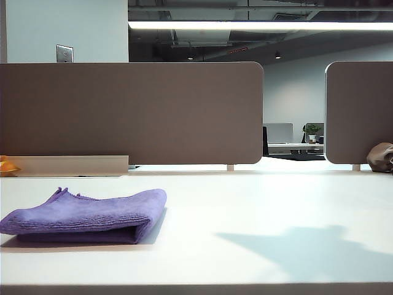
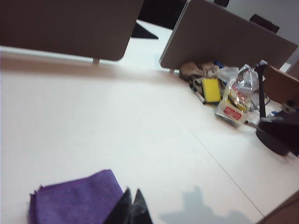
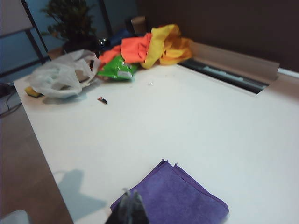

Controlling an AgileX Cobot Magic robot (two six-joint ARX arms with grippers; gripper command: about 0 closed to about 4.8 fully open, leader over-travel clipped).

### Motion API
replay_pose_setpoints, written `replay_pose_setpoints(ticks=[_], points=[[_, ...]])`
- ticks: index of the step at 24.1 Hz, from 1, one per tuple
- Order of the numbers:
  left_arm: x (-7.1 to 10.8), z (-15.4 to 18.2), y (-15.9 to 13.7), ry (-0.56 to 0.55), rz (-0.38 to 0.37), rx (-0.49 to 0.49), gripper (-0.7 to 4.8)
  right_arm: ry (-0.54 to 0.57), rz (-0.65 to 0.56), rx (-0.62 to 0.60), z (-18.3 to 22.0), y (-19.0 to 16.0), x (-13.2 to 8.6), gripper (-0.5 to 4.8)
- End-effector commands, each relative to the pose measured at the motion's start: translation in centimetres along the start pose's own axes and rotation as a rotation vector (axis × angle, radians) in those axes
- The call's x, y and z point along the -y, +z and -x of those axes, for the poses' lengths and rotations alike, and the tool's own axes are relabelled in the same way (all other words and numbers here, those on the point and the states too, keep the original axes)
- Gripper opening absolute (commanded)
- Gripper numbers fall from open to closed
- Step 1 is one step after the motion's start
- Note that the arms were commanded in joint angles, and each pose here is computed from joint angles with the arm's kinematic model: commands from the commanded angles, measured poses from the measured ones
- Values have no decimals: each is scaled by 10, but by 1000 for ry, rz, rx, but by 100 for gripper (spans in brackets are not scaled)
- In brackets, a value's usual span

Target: Fold the bottom of the cloth upward, then fold it vertically to form a square shape.

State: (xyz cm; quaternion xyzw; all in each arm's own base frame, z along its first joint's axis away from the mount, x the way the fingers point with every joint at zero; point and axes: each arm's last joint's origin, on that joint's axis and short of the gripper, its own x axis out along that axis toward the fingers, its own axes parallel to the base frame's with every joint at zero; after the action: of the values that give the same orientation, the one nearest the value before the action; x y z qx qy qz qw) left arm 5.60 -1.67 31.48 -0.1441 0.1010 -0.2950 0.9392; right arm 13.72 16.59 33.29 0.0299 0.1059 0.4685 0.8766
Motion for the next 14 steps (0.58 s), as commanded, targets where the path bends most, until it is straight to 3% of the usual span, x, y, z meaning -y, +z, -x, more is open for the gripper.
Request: replay_pose_setpoints(ticks=[1, 9, 14], points=[[6, 11, -3, 44, -21, 43, -6, -31, 10, 76, 28, -3, -2, -2], [11, 29, -15, 191, -35, 114, -6, -131, 5, 197, 83, -22, -3, -2], [-10, 11, -36, 257, 8, 68, -6, -130, 10, 151, 89, -55, 0, -2]])
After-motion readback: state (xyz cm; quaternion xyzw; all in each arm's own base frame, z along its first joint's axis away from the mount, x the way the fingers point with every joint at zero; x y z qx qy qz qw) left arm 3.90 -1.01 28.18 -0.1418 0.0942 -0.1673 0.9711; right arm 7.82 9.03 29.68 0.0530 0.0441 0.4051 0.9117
